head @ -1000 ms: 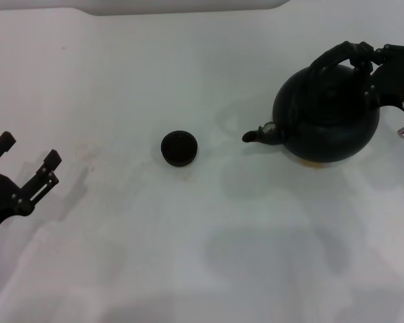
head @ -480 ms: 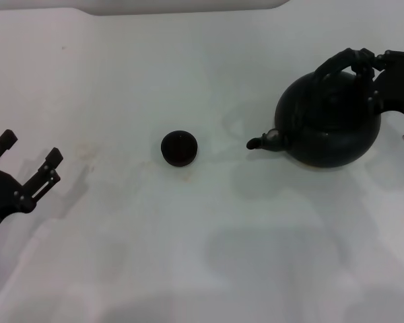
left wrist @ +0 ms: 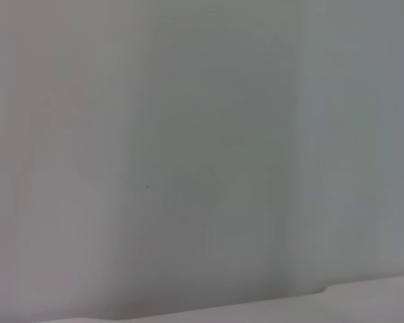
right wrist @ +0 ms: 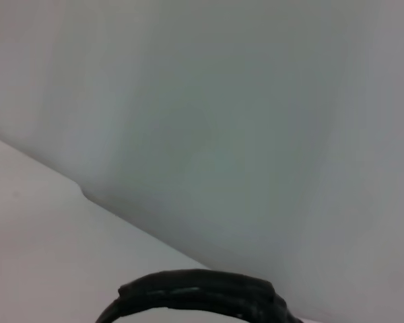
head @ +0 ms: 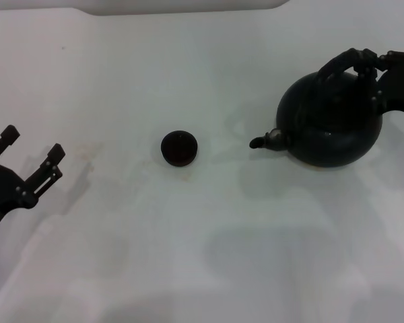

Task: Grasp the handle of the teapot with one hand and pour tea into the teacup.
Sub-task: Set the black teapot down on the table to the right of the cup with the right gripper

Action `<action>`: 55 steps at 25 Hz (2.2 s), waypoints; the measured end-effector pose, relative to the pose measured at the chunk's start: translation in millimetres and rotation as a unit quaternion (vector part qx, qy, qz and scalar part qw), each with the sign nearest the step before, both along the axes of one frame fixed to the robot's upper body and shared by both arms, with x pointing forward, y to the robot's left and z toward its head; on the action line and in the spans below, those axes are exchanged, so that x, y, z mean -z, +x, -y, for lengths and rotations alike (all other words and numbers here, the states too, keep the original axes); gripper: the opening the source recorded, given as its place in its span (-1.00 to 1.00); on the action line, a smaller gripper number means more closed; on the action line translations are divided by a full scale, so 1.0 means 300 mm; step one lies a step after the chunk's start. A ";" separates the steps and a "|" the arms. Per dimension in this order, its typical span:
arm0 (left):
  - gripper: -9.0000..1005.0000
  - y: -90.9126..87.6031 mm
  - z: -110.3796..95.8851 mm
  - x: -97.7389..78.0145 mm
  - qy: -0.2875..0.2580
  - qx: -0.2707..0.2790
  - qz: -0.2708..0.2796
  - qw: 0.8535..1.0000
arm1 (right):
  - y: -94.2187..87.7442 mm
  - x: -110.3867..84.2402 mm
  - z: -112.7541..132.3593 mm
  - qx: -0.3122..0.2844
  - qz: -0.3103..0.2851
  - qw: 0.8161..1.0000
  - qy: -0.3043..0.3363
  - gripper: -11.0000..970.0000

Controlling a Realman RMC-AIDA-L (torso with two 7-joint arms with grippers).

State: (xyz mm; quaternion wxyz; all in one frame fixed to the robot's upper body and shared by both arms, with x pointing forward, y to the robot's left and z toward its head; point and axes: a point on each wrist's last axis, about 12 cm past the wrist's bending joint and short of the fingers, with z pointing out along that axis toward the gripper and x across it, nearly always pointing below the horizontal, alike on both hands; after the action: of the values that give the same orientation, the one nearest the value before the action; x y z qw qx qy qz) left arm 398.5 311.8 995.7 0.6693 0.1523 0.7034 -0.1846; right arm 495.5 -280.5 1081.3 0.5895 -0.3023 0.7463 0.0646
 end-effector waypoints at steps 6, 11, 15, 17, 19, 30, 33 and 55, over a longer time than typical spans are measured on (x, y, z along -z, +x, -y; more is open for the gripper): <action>0.72 0.010 0.002 -0.002 0.001 0.002 0.002 1.000 | 0.002 -0.002 0.003 0.000 0.001 1.000 0.001 -0.75; 0.72 0.015 0.003 -0.002 0.001 0.003 0.001 1.000 | 0.007 0.005 0.004 -0.001 -0.002 1.000 0.000 -0.75; 0.72 0.017 0.003 -0.003 0.002 0.002 0.000 1.000 | 0.007 0.014 0.007 -0.001 -0.005 1.000 -0.004 -0.74; 0.72 0.019 0.003 -0.003 0.001 0.003 0.001 1.000 | 0.008 0.017 0.007 -0.002 -0.006 1.000 -0.005 -0.74; 0.72 0.019 0.003 -0.004 0.001 0.003 0.001 1.000 | 0.010 0.019 0.006 -0.004 -0.007 1.000 -0.004 -0.74; 0.72 0.021 0.004 -0.005 0.001 0.003 0.003 1.000 | 0.010 0.020 0.018 0.000 -0.008 1.000 -0.005 -0.74; 0.72 0.021 0.004 -0.005 0.001 0.003 0.002 1.000 | 0.011 0.020 0.021 0.001 -0.007 1.000 -0.005 -0.74; 0.72 0.023 -0.005 -0.006 0.005 -0.002 0.004 1.000 | -0.048 0.012 0.107 -0.015 -0.007 0.999 0.033 -0.41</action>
State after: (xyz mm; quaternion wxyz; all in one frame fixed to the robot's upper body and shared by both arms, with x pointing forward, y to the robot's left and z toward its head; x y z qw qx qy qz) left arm 405.4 313.3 997.5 0.6718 0.1546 0.7020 -0.1789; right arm 481.1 -312.7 1077.8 0.5927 -0.2936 0.7433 0.1003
